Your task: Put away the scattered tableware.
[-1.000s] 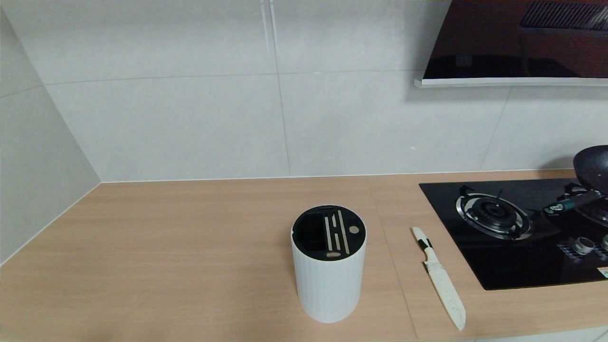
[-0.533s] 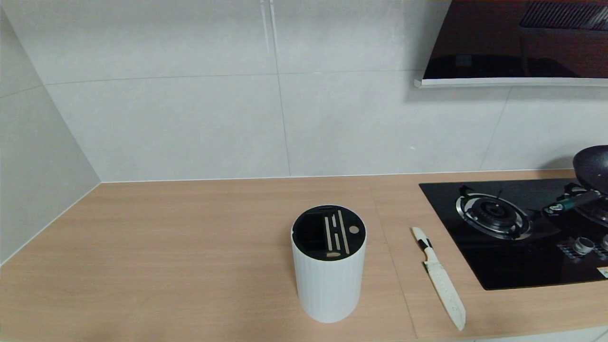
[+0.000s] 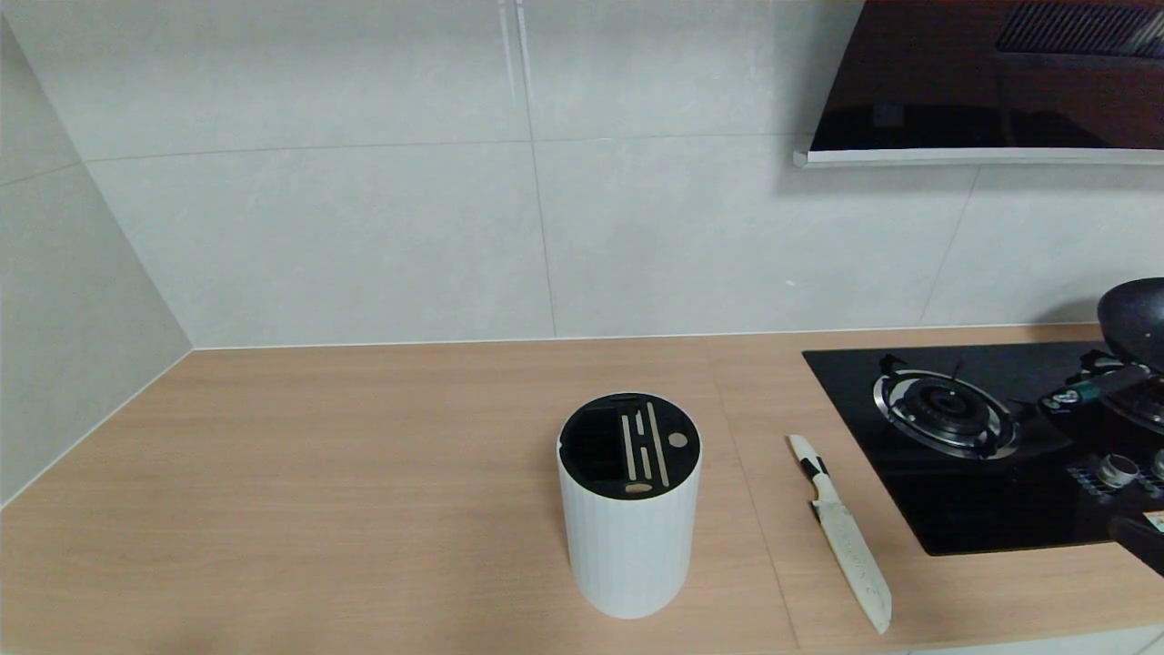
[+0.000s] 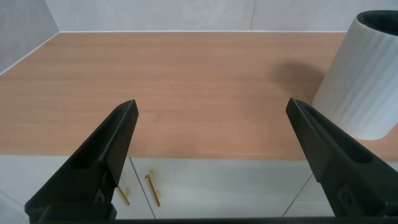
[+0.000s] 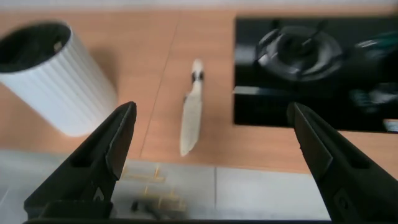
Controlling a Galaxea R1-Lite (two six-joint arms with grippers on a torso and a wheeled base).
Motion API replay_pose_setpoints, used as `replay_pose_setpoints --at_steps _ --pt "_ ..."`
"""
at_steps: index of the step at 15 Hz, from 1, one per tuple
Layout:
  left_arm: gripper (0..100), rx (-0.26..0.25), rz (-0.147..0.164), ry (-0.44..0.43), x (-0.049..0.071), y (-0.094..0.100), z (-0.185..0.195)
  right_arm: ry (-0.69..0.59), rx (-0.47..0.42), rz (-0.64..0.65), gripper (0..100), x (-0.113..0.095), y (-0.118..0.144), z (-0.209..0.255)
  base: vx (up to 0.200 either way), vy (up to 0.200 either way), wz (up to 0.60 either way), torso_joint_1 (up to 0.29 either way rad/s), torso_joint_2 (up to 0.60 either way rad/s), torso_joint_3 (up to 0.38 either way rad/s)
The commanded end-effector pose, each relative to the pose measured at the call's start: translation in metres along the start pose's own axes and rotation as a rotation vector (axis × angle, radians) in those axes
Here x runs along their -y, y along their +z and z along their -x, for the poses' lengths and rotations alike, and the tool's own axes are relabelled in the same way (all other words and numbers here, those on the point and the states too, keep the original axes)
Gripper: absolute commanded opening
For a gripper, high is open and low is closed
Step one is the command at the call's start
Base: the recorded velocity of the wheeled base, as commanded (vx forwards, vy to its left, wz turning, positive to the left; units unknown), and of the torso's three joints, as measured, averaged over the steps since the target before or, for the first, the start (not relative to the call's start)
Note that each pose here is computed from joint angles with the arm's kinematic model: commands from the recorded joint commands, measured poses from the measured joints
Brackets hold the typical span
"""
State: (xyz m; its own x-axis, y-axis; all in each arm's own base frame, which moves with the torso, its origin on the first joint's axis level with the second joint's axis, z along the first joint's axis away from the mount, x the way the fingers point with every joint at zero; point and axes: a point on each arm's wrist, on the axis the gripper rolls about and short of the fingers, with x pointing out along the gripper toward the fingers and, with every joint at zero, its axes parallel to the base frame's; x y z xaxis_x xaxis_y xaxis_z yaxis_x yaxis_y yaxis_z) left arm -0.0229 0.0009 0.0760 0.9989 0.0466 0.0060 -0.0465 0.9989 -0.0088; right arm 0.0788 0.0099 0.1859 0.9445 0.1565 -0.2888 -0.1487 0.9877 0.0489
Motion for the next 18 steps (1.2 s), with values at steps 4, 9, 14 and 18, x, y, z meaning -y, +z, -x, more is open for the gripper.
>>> replay_pose_setpoints --at_steps 4,9,14,18 --pt "100 0.000 0.001 0.001 0.000 0.000 0.000 0.035 -0.250 0.028 100 -0.011 0.000 -0.137 0.000 0.000 0.00 0.000 0.00 0.000" --pt "100 0.000 0.001 0.001 0.000 0.000 0.000 0.042 -0.398 0.053 100 -0.020 -0.039 -0.200 0.000 0.000 0.00 0.000 0.00 0.000" --pt "100 0.000 0.001 0.001 0.000 0.000 0.000 -0.023 -0.461 0.085 100 -0.024 -0.083 -0.239 0.000 0.000 0.00 0.000 0.00 0.000" --pt "100 0.000 0.001 -0.001 0.000 0.000 0.000 -0.023 -0.409 0.080 100 -0.025 -0.103 -0.262 0.000 0.000 0.00 0.000 0.00 0.000"
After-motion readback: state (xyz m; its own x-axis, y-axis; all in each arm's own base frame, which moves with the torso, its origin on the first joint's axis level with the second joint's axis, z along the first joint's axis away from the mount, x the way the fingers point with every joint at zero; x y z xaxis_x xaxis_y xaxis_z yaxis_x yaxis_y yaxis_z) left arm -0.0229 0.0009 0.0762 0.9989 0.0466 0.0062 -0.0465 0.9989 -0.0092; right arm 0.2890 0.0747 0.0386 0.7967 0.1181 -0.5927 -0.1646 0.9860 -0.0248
